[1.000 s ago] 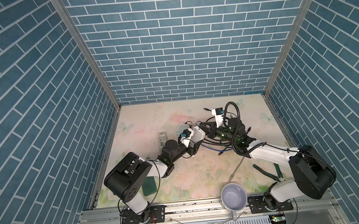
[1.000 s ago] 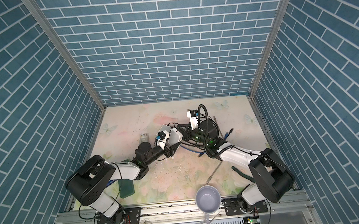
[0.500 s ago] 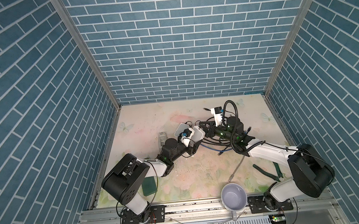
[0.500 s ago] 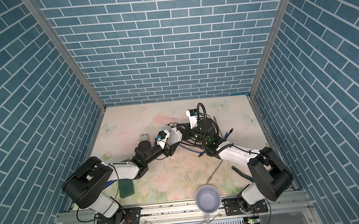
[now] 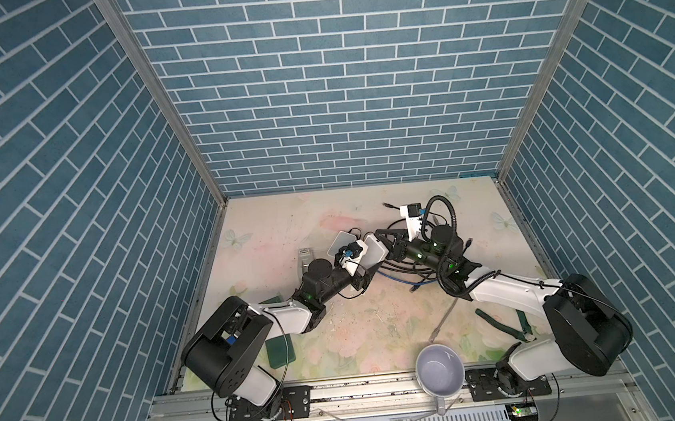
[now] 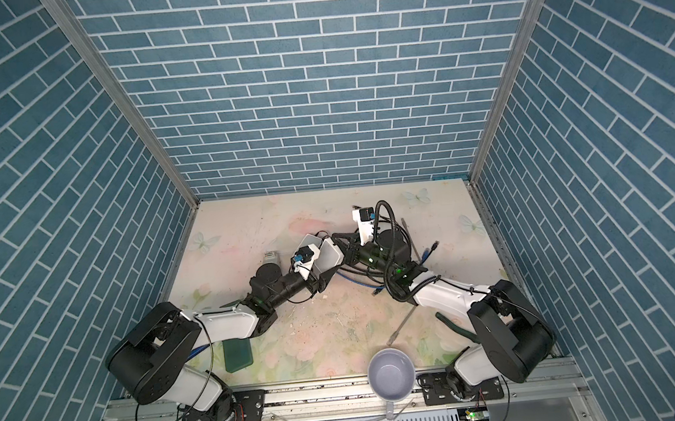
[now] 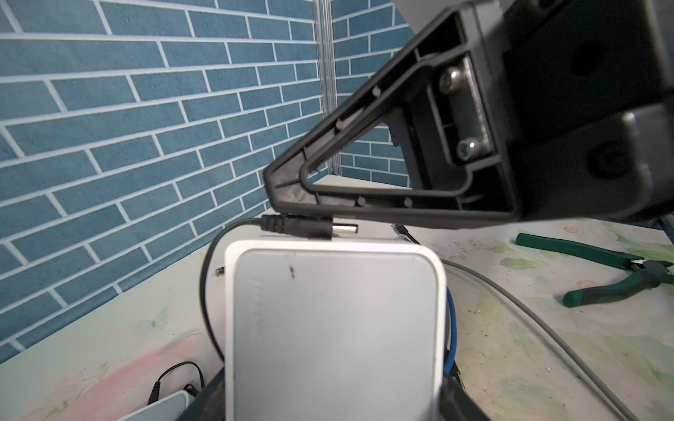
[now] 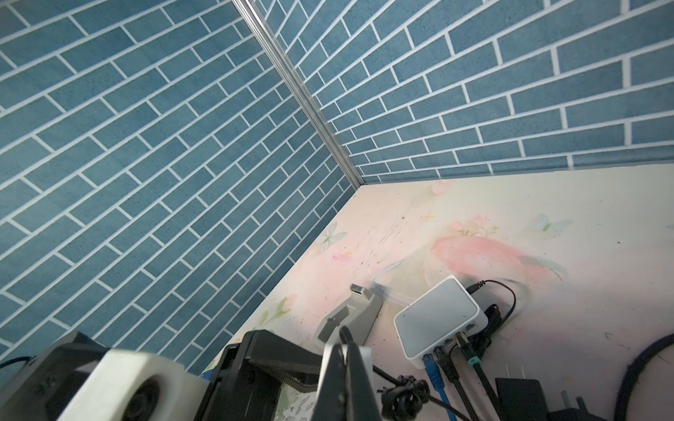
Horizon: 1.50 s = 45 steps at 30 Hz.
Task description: Insert the plug into the switch port
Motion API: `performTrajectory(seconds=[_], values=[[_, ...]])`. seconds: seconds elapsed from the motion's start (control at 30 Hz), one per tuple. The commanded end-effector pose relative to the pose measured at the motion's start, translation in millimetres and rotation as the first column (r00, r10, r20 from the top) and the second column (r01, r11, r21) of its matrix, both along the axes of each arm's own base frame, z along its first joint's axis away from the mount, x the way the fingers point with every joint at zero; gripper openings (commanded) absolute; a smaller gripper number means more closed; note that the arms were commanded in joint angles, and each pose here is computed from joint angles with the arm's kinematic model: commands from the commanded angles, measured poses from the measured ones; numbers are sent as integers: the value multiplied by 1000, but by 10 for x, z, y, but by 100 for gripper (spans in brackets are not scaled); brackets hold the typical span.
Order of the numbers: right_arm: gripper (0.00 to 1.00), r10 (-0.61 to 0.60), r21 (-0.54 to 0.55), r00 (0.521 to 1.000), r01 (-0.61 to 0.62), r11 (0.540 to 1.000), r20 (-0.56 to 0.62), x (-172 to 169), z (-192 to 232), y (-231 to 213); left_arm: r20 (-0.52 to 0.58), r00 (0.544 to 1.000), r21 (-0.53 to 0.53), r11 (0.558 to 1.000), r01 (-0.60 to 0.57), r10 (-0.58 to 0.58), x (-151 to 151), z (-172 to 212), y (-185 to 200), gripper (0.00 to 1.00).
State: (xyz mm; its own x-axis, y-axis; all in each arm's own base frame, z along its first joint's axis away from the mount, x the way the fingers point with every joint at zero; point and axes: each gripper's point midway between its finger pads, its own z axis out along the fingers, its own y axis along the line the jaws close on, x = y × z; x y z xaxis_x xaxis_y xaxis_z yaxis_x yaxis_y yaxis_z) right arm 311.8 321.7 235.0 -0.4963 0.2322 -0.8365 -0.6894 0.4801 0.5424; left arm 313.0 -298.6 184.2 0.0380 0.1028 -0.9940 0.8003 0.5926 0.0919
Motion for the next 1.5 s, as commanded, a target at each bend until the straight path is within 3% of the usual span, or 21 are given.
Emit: performTrajectory(seconds=[0.0, 0.2, 0.47, 0.63, 0.8, 0.93, 1.03, 1.23, 1.47], values=[[0, 74, -207, 953, -139, 968, -294, -410, -1029, 17, 363, 925, -314, 949, 8, 113, -68, 1431, 209, 41], [0, 64, -257, 950, -147, 955, -307, -357, -1075, 7, 266, 957, -251, 967, -44, 113, -89, 961, 277, 41], [0, 33, -364, 936, -169, 916, -351, -348, -1339, -130, 69, 994, -50, 995, -83, 87, -264, 239, 410, 41], [0, 12, -466, 924, -204, 861, -383, -339, -1558, -210, -5, 989, 43, 988, -150, 150, -366, -2, 631, 41], [0, 50, -501, 905, -279, 819, -422, -344, -1595, -148, 4, 966, 43, 965, -260, 260, -421, -10, 923, 42], [15, 85, -463, 895, -306, 832, -438, -334, -1531, 21, -52, 927, 72, 927, -369, 372, -360, -84, 1165, 43], [21, 88, -442, 885, -312, 841, -457, -310, -1549, 130, -122, 882, 139, 888, -439, 455, -273, -190, 1340, 45], [23, 52, -446, 893, -273, 853, -447, -200, -1523, 153, -316, 757, 303, 817, -491, 572, -214, -461, 1575, 49], [24, 2, -539, 931, -213, 815, -365, -104, -1419, 23, -460, 647, 379, 793, -477, 608, -400, -731, 1656, 51]])
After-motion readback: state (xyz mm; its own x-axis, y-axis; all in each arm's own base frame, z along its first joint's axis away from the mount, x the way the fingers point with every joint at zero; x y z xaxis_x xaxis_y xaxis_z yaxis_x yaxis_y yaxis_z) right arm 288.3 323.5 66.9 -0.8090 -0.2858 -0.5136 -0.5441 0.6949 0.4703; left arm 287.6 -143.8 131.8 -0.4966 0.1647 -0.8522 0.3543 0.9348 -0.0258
